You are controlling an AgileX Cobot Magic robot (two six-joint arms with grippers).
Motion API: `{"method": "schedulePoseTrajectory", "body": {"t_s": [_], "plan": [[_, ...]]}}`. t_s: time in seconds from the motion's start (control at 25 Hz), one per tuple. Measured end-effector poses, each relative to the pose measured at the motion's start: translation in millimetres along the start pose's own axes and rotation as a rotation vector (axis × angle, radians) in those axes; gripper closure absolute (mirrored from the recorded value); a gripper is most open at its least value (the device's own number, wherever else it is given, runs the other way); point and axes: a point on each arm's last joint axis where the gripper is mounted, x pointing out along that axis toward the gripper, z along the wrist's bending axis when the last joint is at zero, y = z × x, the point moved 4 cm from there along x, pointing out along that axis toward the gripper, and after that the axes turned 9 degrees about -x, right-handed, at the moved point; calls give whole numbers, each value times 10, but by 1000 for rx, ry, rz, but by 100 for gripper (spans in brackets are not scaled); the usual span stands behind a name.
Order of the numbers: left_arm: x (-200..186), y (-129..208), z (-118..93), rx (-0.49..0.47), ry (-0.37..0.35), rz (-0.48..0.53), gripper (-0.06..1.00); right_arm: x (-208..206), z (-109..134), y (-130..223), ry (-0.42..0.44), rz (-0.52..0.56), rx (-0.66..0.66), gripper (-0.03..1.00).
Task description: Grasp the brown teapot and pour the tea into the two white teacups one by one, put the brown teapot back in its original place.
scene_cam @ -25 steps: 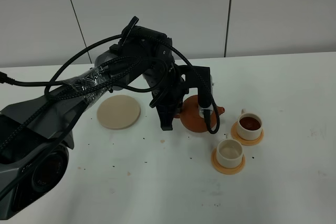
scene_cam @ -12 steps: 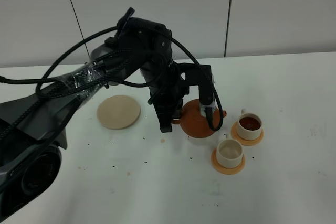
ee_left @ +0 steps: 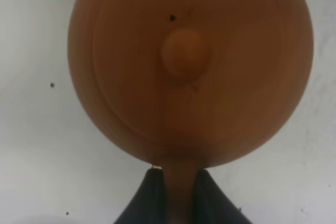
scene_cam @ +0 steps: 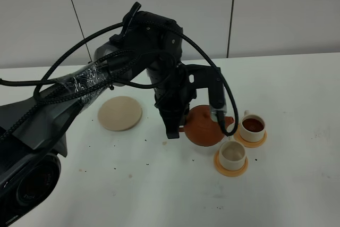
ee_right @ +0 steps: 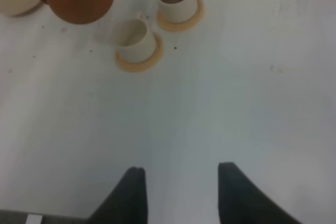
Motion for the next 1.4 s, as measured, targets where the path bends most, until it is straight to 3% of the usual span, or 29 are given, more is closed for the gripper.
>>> {"method": "schedulePoseTrajectory", "body": {"t_s": [0.44, 0.88, 1.04, 1.4], "plan": [[-191, 238, -282, -28, 1, 27, 78, 0, 0, -1, 0, -1, 0, 65], [-38, 519, -605, -88, 11, 33, 78, 0, 0, -1, 0, -1, 0, 65], [-23, 524, -608, -119, 8, 33, 78, 0, 0, -1, 0, -1, 0, 65], [-38, 585, -504, -165, -91, 87, 78, 0, 0, -1, 0, -1, 0, 65]]}}
